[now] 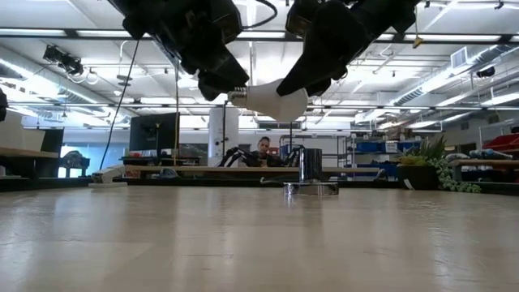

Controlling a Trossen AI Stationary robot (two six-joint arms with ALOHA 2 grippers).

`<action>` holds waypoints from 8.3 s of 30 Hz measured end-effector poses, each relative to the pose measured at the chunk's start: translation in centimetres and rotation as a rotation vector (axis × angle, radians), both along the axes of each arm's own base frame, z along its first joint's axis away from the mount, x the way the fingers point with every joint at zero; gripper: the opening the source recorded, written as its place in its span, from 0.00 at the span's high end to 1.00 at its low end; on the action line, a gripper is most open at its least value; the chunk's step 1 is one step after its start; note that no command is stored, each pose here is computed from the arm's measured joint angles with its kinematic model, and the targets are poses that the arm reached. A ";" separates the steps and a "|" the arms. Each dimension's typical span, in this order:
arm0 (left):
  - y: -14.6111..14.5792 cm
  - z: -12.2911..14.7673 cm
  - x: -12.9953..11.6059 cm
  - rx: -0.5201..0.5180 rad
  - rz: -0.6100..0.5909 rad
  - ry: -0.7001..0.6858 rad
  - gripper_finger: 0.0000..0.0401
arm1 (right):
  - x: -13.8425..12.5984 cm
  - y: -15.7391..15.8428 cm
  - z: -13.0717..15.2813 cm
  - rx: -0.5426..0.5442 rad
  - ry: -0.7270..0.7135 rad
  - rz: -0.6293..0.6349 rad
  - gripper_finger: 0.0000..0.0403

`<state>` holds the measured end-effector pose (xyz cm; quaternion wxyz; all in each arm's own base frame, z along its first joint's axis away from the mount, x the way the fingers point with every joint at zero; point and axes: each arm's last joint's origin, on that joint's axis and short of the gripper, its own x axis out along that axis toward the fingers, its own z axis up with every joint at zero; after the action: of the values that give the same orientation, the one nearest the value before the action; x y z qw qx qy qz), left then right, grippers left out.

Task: Screw lightbulb
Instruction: Insert the lightbulb into the lamp

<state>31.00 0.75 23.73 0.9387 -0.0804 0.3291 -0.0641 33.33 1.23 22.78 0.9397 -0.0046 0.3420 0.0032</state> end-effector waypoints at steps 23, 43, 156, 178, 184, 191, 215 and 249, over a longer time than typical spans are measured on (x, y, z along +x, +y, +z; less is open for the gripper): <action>0.1 -1.0 1.7 0.033 -0.027 0.153 0.68 | 0.0 -0.1 0.1 -0.020 -0.008 0.000 0.31; 0.6 -1.3 2.4 0.128 -0.007 -0.038 0.75 | -5.7 -0.9 7.5 -0.156 -0.156 -0.171 0.14; 3.0 0.9 1.9 0.072 0.019 -0.723 0.75 | -3.5 -2.6 4.5 0.037 -0.887 -0.181 0.29; 3.5 -2.1 1.6 0.105 0.083 -0.425 0.62 | -4.9 -4.0 5.2 -0.111 -0.779 -0.270 0.34; 3.7 -2.5 1.5 0.178 0.118 -0.378 0.74 | -5.2 -5.0 3.7 -0.154 -0.608 -0.328 0.35; 4.0 -2.7 1.4 0.195 0.117 -0.355 0.98 | -6.7 -5.9 -0.6 -0.128 -0.539 -0.379 0.35; 5.1 -2.7 1.2 0.197 0.149 -0.358 1.00 | -6.7 -7.6 -9.4 -0.177 -0.576 -0.455 0.35; 5.2 -2.4 1.0 0.200 0.153 -0.359 1.00 | -6.4 -7.4 -12.7 -0.118 -0.529 -0.477 0.46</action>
<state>32.01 5.94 21.34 0.9876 0.0011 0.1544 0.0270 26.91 -6.19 10.12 0.9681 0.0205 0.0780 -0.2372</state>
